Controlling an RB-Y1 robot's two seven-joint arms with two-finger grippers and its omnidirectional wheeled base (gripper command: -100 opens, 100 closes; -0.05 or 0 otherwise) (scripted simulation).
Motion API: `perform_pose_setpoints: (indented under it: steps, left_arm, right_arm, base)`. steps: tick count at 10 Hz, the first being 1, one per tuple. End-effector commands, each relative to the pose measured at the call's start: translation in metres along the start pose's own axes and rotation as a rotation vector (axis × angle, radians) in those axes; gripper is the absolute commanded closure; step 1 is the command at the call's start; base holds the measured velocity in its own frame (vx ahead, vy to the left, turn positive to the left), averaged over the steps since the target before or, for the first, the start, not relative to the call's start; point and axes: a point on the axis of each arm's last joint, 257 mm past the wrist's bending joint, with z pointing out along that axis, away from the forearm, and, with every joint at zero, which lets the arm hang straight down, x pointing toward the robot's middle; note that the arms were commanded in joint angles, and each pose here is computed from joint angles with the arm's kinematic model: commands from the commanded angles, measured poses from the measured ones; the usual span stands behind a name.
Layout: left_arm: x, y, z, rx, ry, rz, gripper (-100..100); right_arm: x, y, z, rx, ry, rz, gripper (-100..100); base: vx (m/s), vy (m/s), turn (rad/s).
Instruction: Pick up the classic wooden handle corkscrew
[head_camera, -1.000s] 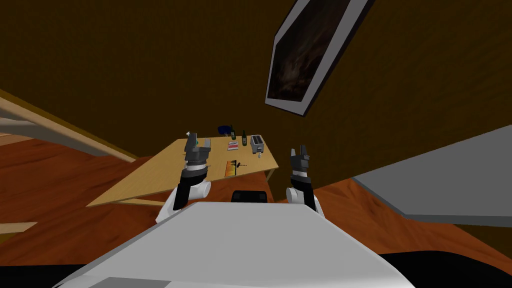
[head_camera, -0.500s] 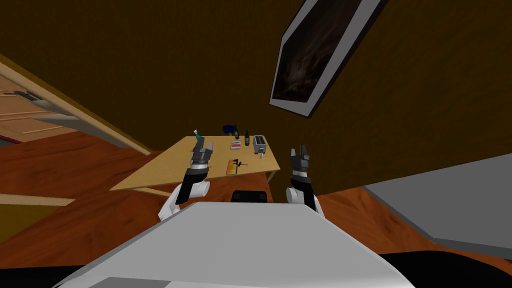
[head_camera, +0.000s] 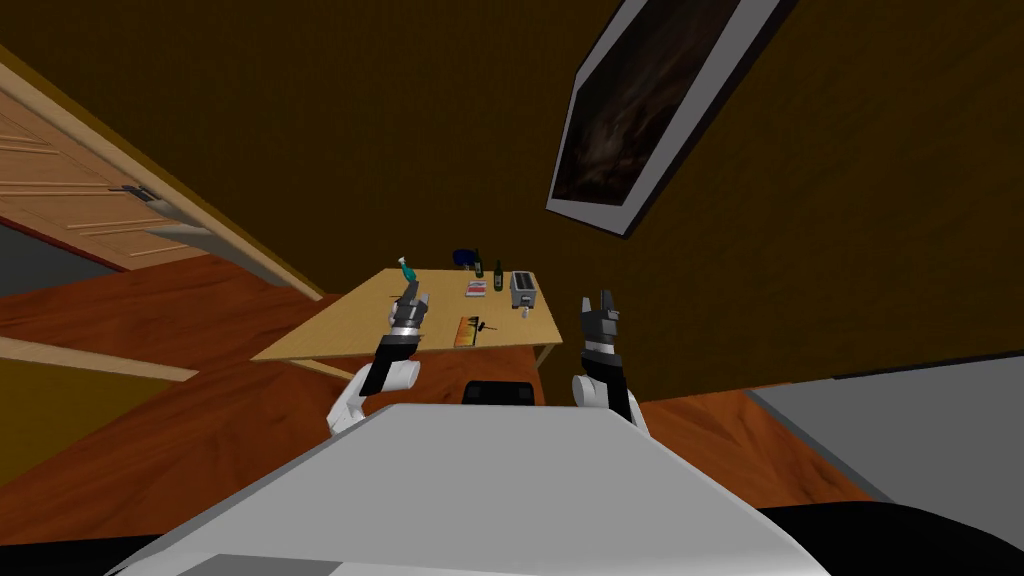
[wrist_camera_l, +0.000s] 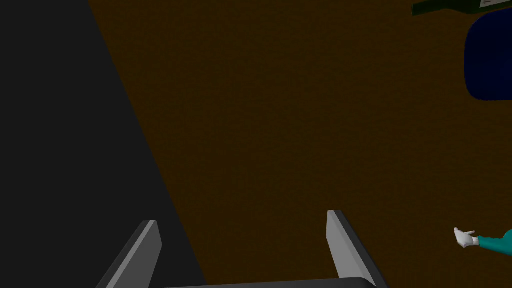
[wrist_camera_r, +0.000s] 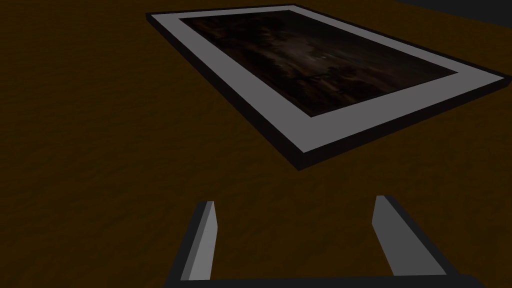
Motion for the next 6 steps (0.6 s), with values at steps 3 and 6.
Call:
perform_pose_setpoints:
  steps: [3,6]
  left_arm:
    - [-0.004,0.051,-0.001,-0.126,-0.004,0.019,-100]
    - [-0.008,0.088,-0.005,-0.22,-0.007,0.028,-100]
  right_arm:
    - [0.0,0.0,0.0,0.0,0.0,0.0,0]
    - [0.0,0.0,0.0,0.0,0.0,0.0,0]
  base:
    - [-0.003,-0.044,0.073]
    - [-0.002,-0.04,0.075]
